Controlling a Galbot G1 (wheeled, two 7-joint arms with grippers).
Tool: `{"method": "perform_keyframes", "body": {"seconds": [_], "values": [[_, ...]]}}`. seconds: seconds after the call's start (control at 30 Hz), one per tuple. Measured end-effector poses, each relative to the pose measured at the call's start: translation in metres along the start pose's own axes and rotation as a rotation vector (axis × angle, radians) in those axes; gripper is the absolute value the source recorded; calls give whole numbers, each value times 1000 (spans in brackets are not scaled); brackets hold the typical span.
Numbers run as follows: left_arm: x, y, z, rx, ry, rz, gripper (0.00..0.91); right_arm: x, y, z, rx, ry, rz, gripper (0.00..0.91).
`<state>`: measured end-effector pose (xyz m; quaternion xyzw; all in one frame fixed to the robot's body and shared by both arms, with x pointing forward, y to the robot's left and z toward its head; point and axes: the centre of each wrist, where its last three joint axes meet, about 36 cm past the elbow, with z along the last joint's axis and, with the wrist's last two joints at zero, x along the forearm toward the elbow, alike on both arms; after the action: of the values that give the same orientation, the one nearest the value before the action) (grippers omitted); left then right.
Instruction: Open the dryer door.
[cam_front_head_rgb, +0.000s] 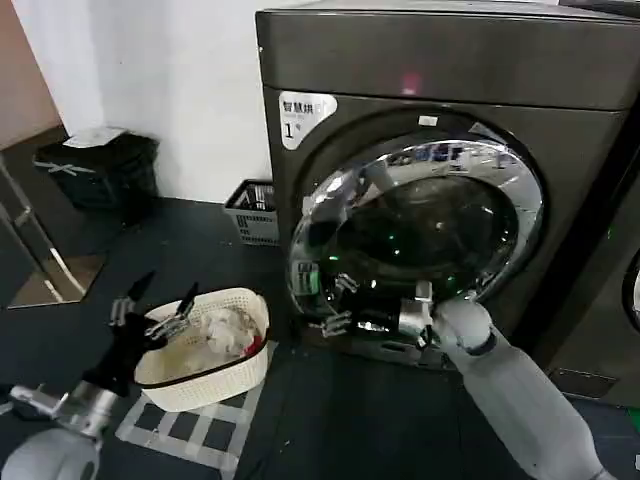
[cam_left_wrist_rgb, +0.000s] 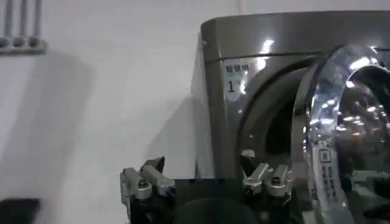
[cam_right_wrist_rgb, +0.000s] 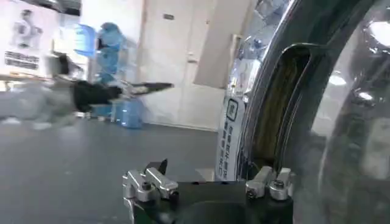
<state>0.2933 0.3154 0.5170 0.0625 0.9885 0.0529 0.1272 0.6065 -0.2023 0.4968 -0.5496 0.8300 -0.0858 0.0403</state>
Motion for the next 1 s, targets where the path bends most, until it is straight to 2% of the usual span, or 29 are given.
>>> {"method": "perform_keyframes", "body": {"seconds": [0.3,0.63,0.87,1.0], "values": [[-31,32,33,62,-37,104,907,26,11,-2,-3,-40,-133,907],[-69,62,75,123,-7,193,907,59,21,1,-1,-39,-250,907],[-103,68,101,219,12,265,907,90,23,13,-17,-37,-311,907],[-122,62,117,226,13,366,907,107,25,18,-28,-39,-345,907]]}}
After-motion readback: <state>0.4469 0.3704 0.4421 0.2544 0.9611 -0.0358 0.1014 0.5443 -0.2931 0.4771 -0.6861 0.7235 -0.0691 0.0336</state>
